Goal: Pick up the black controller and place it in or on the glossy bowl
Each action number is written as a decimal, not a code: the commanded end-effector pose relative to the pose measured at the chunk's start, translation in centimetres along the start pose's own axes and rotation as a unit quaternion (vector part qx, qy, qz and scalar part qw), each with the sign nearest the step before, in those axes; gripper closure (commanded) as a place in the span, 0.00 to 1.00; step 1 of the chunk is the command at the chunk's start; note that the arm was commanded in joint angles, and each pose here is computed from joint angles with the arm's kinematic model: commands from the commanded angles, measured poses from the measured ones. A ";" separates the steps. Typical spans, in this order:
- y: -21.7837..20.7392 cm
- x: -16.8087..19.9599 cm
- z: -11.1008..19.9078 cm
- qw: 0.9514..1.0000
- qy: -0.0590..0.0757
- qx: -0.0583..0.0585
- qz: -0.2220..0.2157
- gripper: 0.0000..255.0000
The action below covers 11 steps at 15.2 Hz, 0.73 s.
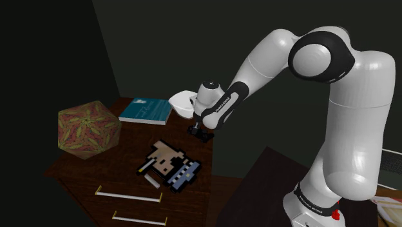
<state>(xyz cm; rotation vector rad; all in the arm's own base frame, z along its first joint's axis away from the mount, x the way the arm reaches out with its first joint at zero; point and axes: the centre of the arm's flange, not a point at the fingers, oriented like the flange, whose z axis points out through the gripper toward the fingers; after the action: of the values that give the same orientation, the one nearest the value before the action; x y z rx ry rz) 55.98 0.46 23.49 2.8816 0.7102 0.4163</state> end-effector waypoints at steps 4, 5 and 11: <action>0.1 0.1 -0.4 1.000 -0.001 0.000 0.000 1.00; 0.2 0.2 -0.9 1.000 -0.001 0.000 0.000 1.00; 0.9 0.9 -4.0 1.000 -0.001 0.000 0.000 1.00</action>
<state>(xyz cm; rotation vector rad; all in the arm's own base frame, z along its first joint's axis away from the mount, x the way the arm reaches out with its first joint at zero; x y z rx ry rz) 56.04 0.36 27.10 2.8819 0.7107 0.4154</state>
